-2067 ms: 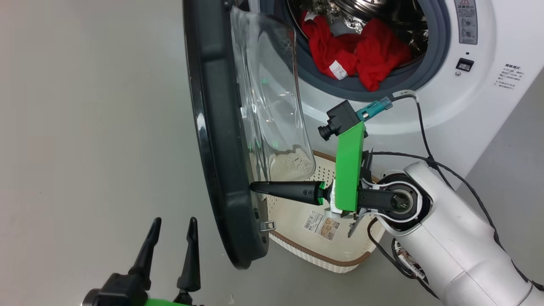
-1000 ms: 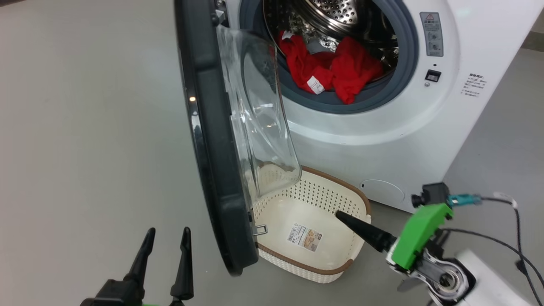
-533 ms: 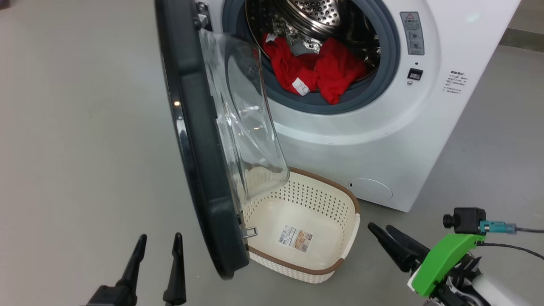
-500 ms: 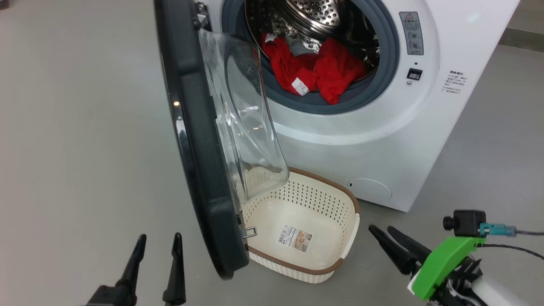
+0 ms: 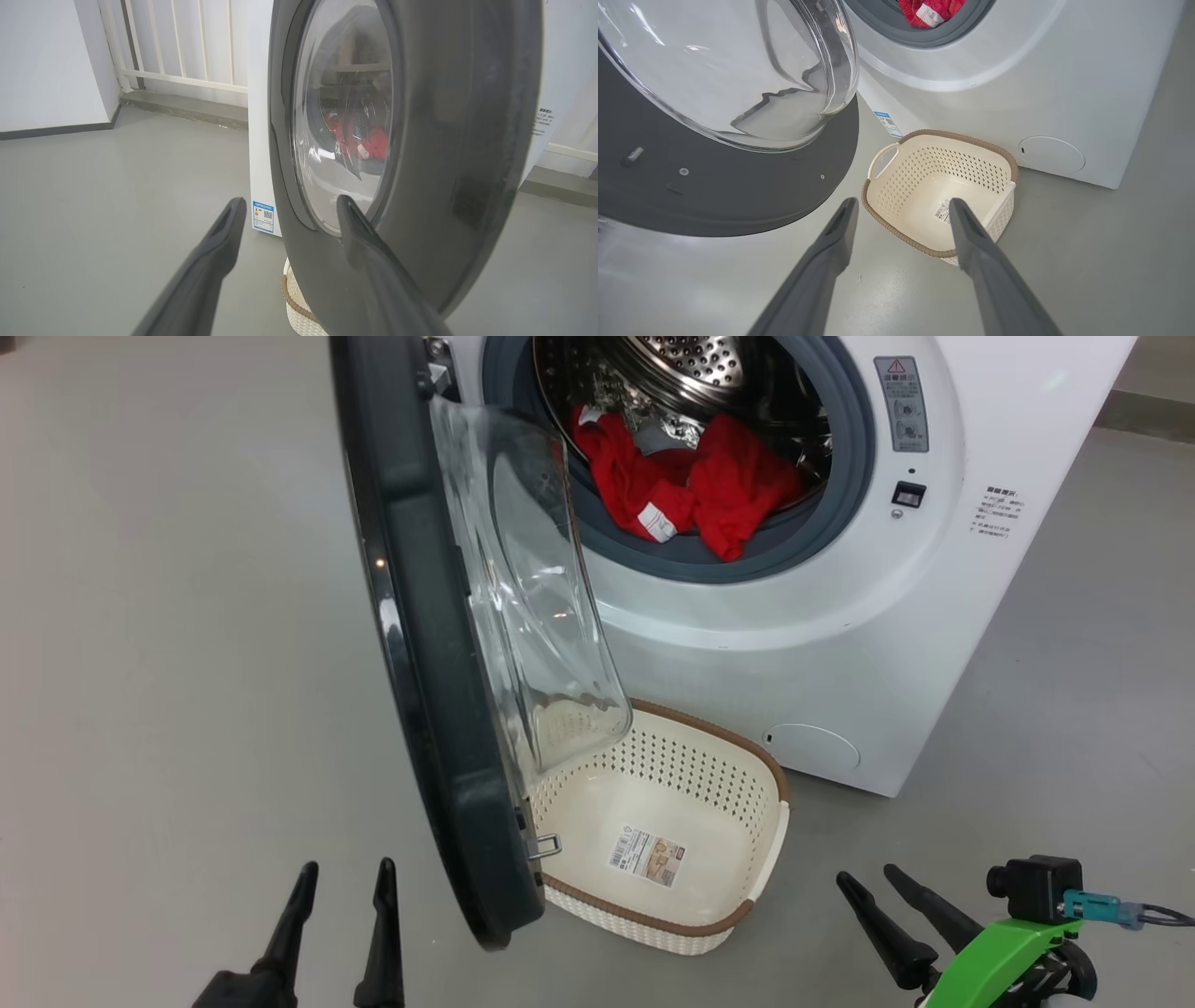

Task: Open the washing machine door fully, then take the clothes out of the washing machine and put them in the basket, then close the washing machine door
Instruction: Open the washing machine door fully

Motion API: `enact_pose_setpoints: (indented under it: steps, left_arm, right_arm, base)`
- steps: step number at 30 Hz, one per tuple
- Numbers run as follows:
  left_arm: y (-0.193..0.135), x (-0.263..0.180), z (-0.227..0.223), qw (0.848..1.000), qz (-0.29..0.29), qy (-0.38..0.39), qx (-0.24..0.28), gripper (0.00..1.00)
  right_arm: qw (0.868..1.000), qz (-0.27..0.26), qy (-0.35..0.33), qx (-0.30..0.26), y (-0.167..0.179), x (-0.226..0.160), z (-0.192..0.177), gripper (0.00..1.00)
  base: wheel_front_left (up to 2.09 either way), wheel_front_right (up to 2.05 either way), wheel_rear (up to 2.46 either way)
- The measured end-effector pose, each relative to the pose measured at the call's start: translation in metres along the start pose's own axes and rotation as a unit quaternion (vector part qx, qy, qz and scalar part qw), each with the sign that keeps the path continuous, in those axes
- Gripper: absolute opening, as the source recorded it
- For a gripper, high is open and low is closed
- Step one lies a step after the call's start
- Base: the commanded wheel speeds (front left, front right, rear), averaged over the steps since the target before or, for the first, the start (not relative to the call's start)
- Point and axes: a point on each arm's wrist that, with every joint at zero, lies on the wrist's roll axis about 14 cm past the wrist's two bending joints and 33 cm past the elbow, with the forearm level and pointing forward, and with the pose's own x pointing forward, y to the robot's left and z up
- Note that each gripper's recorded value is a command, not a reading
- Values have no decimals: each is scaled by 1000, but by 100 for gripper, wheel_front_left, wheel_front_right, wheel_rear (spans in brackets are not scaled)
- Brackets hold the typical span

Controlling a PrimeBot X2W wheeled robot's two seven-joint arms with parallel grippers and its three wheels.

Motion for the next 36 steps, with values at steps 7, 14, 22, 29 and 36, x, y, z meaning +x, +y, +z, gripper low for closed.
enact_pose_setpoints:
  steps: [7, 14, 22, 29, 36]
  left_arm:
    - [0, 1, -1, 1000, 0, 2, 0, 100]
    - [0, 1, -1, 1000, 0, 1, 0, 100]
    - [0, 0, -1, 1000, 1, 2, 0, 100]
    - [1, 0, 0, 1000, 1, 0, 0, 100]
    - [1, 0, 0, 1000, 1, -1, -1, 100]
  right_arm:
    - [995, 0, -86, -48, 2, 6, 50, 100]
    - [987, -19, -135, -87, 3, -10, 58, 100]
    - [978, -42, -174, -104, 1, -21, 70, 100]
    - [975, -56, -183, -111, -5, -24, 74, 100]
    - [970, -69, -181, -147, -11, -29, 76, 100]
  base:
    - [0, 0, 0]
    - [0, 0, 0]
    - [0, 0, 0]
    - [0, 0, 0]
    - [0, 0, 0]
